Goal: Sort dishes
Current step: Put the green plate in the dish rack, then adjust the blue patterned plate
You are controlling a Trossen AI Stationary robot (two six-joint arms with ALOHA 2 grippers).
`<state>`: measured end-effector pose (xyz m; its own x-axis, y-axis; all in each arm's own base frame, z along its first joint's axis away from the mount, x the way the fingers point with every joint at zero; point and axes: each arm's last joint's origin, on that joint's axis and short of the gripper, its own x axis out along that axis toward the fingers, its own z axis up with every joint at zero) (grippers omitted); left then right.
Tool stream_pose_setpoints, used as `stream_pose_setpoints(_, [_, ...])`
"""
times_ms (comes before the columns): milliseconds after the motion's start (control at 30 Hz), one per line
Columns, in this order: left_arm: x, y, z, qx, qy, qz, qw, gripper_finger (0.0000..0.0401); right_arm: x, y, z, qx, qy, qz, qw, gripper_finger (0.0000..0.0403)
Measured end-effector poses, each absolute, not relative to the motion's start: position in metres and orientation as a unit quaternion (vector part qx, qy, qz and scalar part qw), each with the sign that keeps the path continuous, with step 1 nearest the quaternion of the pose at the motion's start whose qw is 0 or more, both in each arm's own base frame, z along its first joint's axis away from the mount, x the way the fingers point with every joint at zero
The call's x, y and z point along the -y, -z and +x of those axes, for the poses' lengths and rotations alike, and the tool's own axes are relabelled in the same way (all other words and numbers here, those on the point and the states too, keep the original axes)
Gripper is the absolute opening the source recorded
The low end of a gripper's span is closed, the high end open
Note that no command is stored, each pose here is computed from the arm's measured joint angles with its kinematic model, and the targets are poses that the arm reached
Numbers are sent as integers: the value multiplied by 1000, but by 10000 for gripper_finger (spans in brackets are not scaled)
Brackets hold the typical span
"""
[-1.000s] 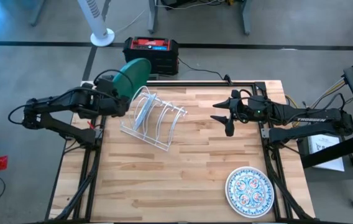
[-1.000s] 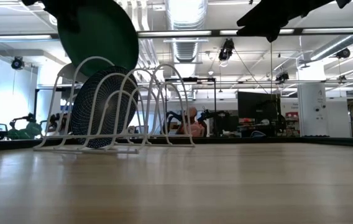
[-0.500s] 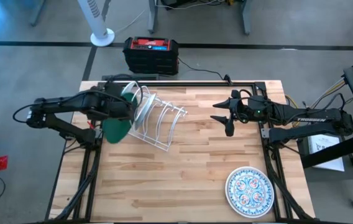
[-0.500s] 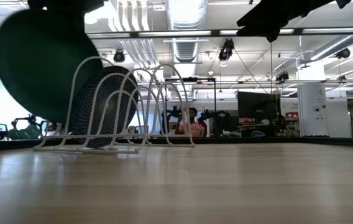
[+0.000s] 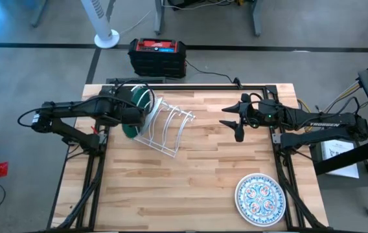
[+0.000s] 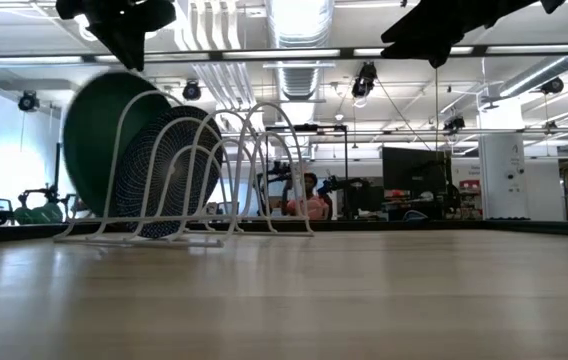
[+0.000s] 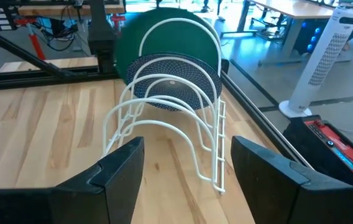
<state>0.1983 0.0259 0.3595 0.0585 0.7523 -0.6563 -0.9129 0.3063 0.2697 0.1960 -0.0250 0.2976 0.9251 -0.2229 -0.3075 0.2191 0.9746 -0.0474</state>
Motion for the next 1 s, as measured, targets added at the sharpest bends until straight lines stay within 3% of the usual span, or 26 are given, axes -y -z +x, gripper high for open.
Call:
stream_pose_setpoints(267, [-27,-373,196,-340,-585,-105,729,92,25,-297,196,-159,113,-6,981,229])
stream_pose_setpoints(600, [-19,-420,192,-303,-530,-128,782,112,25,-294,195,-175,112,-5,978,235])
stream_pose_setpoints(800, [3,-418,206,-303,-465,-120,823,112,25,-286,194,-186,112,-6,976,230])
stream_pose_setpoints(1000, [31,-394,241,-339,-432,-80,832,112,24,-284,194,-190,95,-2,977,233])
